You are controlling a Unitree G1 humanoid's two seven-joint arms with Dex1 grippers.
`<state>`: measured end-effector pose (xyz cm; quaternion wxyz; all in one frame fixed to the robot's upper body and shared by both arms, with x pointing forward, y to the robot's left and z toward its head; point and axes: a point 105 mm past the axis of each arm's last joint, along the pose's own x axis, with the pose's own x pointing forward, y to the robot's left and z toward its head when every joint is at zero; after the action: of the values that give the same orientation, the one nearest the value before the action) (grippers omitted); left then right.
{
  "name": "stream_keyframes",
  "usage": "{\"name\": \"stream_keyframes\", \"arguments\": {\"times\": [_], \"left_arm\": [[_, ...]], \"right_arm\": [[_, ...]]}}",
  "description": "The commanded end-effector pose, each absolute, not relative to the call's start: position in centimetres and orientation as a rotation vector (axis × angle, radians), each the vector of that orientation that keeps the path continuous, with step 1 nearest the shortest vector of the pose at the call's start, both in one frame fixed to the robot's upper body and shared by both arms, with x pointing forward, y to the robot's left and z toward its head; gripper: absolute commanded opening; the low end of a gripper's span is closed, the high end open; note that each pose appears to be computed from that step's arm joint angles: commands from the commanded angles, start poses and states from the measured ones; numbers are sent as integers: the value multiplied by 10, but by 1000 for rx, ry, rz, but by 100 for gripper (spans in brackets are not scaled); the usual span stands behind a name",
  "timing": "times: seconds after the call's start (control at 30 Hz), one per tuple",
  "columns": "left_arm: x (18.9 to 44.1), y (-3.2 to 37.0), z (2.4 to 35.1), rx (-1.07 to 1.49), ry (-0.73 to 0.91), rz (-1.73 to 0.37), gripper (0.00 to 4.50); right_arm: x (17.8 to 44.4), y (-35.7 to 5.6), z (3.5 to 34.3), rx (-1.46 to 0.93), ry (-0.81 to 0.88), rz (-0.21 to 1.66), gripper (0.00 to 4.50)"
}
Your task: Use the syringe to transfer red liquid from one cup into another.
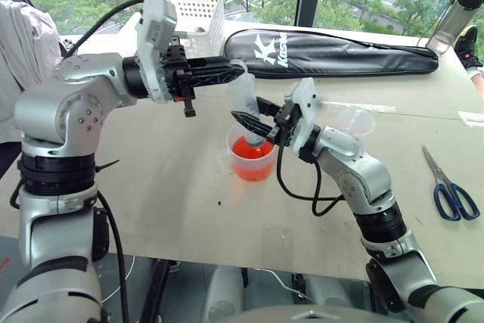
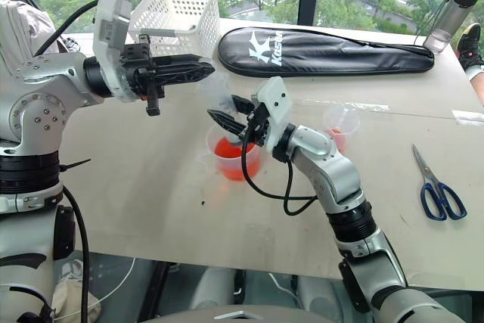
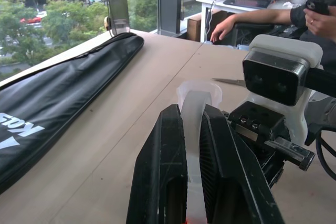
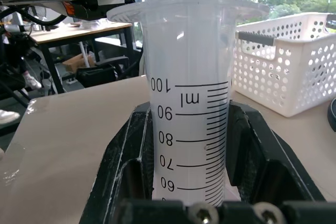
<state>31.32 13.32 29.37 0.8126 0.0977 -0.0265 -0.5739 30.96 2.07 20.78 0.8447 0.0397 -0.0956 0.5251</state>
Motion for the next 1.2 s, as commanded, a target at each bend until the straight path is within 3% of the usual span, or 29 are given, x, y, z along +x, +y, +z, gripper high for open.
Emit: {"name": "stream_keyframes", "arguments": {"times": [0.03, 0.73, 1.2], "left_arm": [[305, 128, 310, 265, -136, -1248, 0], [318, 139, 339, 268, -209, -1170, 0], [320, 142, 340, 279, -207, -1165, 0]], "right_arm": [[305, 22, 209, 95, -205, 1114, 136], [303, 23, 195, 103, -149, 1139, 136], [301, 24, 195, 101, -150, 1140, 136]]}}
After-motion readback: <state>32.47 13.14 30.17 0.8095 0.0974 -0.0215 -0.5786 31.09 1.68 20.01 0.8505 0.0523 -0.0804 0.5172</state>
